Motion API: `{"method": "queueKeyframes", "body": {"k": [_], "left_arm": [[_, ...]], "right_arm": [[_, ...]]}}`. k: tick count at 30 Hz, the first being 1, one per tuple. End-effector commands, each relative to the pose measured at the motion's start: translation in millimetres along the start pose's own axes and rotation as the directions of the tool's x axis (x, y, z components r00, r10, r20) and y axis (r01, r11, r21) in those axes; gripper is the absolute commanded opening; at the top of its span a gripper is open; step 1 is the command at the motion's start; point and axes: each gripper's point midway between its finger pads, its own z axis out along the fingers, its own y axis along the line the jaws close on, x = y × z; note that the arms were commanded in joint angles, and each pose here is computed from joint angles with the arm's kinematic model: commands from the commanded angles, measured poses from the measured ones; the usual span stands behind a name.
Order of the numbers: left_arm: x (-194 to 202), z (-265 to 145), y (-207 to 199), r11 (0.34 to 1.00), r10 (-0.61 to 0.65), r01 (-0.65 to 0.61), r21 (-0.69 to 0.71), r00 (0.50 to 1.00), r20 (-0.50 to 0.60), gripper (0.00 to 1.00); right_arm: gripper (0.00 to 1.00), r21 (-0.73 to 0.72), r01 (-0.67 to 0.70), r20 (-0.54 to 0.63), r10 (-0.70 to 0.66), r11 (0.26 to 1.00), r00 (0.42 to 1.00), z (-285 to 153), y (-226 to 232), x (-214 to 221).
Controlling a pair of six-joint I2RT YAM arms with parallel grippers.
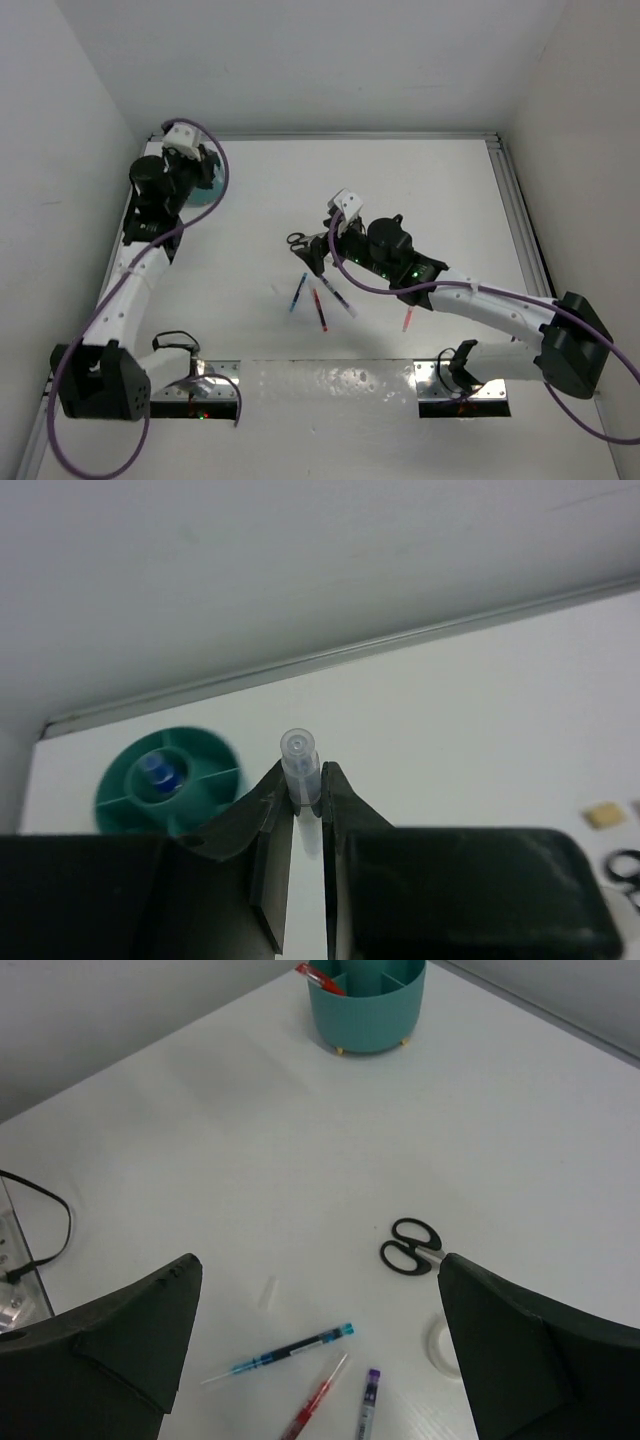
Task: Sort the stationery into containers
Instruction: Place the pen in the storage box.
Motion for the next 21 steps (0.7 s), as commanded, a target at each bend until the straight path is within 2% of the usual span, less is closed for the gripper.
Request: {"method": "queueKeyframes", "body": {"k": [1, 3, 4, 5, 7, 8, 15, 21], "left_arm": [[-11, 25, 54, 0.995, 0.029, -0.024, -0.097, 0.998, 0.047, 0.00], [-16, 37, 65, 0.998, 0.052, -0.046, -0.054, 0.993, 0.109, 0.00], [0, 48, 70, 0.998, 0.054, -0.050, -0.039, 0.994, 0.094, 0.00], [-6, 54, 71, 0.993, 0.118, -0.118, -0.012, 0.982, 0.144, 0.00], [5, 69, 74, 0.974, 0.224, -0.227, 0.000, 0.961, 0.162, 0.00], [9, 74, 77, 0.970, 0.240, -0.243, -0.001, 0.957, 0.162, 0.00], [43, 112, 107, 0.970, 0.241, -0.242, -0.006, 0.962, 0.130, 0.00], [79, 128, 117, 0.976, 0.208, -0.212, 0.057, 0.975, 0.075, 0.00]], "right_arm": [[0.99, 0.024, 0.014, 0.039, -0.015, 1.000, 0.999, -4, -6, -10], [0.99, 0.023, 0.023, 0.031, -0.023, 0.999, 0.999, -4, -8, -6], [0.99, 0.022, 0.027, 0.027, -0.028, 0.999, 0.999, -3, -8, -6], [0.99, 0.023, 0.037, 0.012, -0.037, 0.999, 0.999, -2, -10, -2], [0.99, 0.028, 0.048, 0.003, -0.048, 0.998, 0.999, 0, -13, -3], [0.99, 0.034, 0.056, -0.022, -0.055, 0.998, 0.998, 0, -16, 1], [0.99, 0.071, 0.089, -0.098, -0.082, 0.994, 0.992, 11, -36, 5], [0.99, 0.115, 0.075, -0.107, -0.063, 0.991, 0.992, 19, -56, 2]]}}
